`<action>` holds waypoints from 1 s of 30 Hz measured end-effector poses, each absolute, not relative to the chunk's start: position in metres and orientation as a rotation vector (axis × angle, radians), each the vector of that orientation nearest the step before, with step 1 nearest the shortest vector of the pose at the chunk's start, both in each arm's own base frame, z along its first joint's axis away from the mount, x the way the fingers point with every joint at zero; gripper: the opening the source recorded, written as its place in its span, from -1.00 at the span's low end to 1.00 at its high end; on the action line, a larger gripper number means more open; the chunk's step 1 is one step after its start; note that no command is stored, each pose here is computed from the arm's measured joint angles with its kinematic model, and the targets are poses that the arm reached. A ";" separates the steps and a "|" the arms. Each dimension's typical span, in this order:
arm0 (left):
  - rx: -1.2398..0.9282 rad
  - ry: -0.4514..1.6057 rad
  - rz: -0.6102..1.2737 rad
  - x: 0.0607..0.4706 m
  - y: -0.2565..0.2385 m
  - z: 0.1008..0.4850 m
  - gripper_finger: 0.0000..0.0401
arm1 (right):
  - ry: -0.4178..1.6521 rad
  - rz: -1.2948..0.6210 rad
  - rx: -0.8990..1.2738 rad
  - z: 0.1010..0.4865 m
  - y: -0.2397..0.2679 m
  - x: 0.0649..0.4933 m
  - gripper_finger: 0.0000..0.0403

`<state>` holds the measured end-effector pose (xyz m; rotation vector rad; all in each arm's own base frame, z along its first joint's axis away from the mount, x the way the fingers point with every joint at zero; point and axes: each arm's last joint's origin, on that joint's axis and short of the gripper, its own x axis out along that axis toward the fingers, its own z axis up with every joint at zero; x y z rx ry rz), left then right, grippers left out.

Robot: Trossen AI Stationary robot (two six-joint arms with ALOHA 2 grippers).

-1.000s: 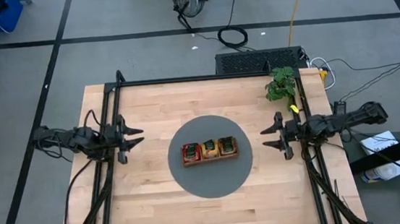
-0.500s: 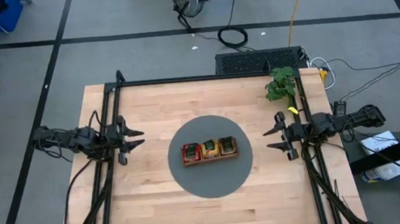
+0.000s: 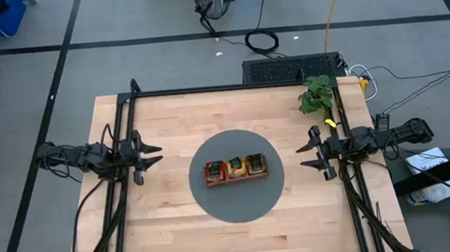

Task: Pick & Place Tea
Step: Return to home Position

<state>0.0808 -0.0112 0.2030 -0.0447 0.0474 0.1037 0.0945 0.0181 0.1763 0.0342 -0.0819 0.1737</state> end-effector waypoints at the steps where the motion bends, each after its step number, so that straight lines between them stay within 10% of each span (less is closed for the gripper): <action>1: -0.045 0.048 0.104 0.081 -0.011 0.203 -0.33 | -0.082 0.174 0.032 0.176 0.018 0.095 -0.10; 30: -0.043 0.049 0.104 0.081 -0.011 0.203 -0.33 | -0.083 0.173 0.024 0.176 0.018 0.095 -0.10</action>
